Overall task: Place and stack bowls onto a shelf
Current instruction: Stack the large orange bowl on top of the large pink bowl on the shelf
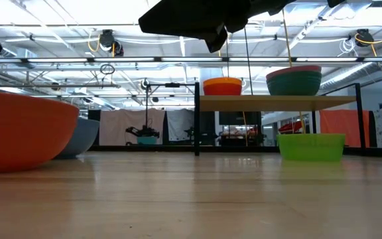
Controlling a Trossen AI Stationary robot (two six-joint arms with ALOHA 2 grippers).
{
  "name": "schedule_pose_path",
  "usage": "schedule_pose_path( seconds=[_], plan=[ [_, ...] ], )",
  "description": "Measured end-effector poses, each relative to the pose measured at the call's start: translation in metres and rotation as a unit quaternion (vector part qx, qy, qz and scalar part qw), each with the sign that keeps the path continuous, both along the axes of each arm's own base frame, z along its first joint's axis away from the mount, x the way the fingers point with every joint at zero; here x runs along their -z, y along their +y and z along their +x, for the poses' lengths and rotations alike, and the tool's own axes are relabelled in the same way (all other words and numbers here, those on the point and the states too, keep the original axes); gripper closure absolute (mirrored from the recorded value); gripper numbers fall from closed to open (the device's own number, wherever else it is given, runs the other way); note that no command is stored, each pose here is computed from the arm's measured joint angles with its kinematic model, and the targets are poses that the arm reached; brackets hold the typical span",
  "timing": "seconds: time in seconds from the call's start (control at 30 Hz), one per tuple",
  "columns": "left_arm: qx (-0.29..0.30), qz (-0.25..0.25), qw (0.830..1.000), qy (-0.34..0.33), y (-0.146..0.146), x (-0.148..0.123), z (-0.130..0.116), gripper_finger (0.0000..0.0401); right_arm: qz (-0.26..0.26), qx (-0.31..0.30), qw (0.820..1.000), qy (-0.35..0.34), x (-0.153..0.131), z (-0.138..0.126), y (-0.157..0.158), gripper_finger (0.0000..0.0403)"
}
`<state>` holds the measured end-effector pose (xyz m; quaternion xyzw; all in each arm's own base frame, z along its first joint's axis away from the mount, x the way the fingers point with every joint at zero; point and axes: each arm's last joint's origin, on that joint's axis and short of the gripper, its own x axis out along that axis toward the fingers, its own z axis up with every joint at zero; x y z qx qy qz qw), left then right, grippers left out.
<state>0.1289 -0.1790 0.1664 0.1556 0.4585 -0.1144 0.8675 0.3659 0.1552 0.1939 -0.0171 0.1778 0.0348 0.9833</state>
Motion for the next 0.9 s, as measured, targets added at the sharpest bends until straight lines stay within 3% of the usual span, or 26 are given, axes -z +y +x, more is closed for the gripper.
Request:
schedule_pose_path(
  seconds=[0.37,0.57,0.9],
  plan=[
    [0.073,0.081,0.994,-0.001,0.003,0.007,0.007,0.0384,0.022,-0.023,0.999,0.014,-0.008,0.001,-0.004,0.0403],
    [0.102,0.108,0.989,-0.015,0.01,0.005,0.02,0.0382,-0.003,-0.029,0.997,0.069,-0.035,0.006,-0.009,0.0403],
    [0.183,0.134,0.973,-0.052,0.021,-0.036,0.069,0.0385,-0.123,-0.08,0.983,0.115,-0.08,0.013,-0.007,0.0384]
  ],
)
